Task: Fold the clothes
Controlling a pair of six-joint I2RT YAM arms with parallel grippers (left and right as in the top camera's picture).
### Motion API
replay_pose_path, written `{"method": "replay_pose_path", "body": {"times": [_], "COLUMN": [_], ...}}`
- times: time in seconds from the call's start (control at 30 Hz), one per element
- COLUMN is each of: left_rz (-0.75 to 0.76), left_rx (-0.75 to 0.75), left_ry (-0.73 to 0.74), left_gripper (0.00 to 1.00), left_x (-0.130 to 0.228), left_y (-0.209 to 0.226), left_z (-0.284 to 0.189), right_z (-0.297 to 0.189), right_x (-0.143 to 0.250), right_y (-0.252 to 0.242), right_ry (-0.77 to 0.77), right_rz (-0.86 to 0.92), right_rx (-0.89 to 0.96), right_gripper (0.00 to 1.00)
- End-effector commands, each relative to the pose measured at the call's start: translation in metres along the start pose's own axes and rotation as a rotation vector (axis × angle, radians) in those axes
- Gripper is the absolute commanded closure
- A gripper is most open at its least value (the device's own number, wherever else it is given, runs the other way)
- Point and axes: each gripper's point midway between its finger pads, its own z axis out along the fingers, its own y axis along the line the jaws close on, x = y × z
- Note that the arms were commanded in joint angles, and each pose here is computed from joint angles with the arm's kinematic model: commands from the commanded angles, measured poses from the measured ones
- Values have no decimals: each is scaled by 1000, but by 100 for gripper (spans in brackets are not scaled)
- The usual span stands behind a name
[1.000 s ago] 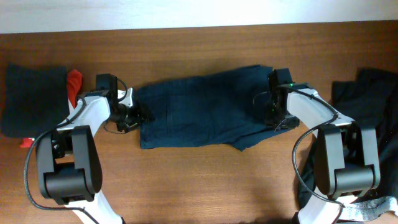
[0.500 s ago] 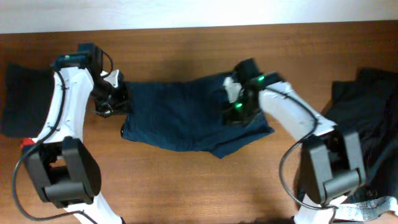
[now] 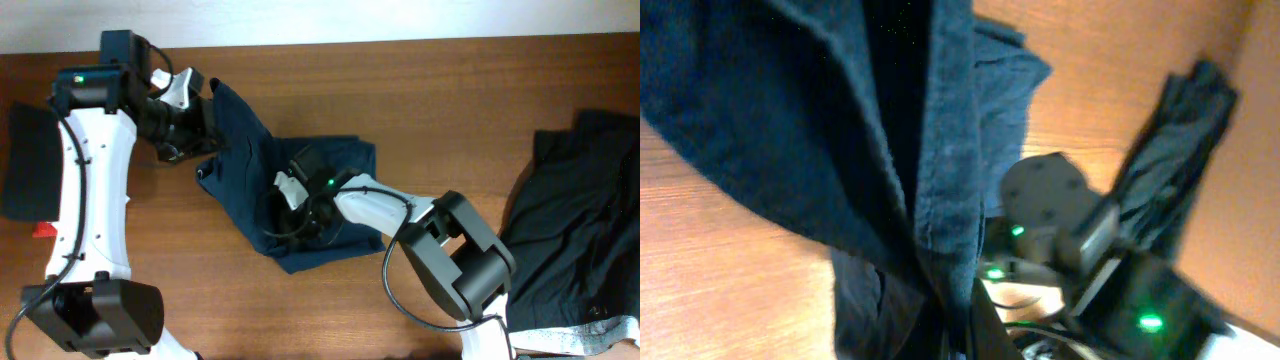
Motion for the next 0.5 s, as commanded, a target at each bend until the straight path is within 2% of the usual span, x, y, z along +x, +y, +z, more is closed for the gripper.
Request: {"method": "replay_pose_path", "body": {"times": [0.0,0.03,0.07,0.17,0.27,0.4,0.47], "left_rz": [135,154,185,207,227,305,293], "left_rx": [-120,-139,-170,-169,-169,-156,-166], "left_ry": [-29,-21,-11,40,129,189,219], "left_gripper": [99,99,99,99,100,100,100], "left_x": [8,10,13,20,35,54,62], "left_y": [-17,-20,-24,-33,-45,-77,-81], "left_z": [2,6,13,32,71,116,133], "right_z": [-63,-81,-119,-153,-147,-141,-144], "right_x": [-24,-22,-6,45,70,75,77], "right_y": [-25,-37,-72,-135,-150,-154,-162], "right_ry": [-41,-32,-4,120,169,170,170], "right_rz": [-4,26,140,339,386,387,399], "right_rx": [68,107,195,386,400,402,451], "right_gripper": [78,78,78,77,77,75,73]}}
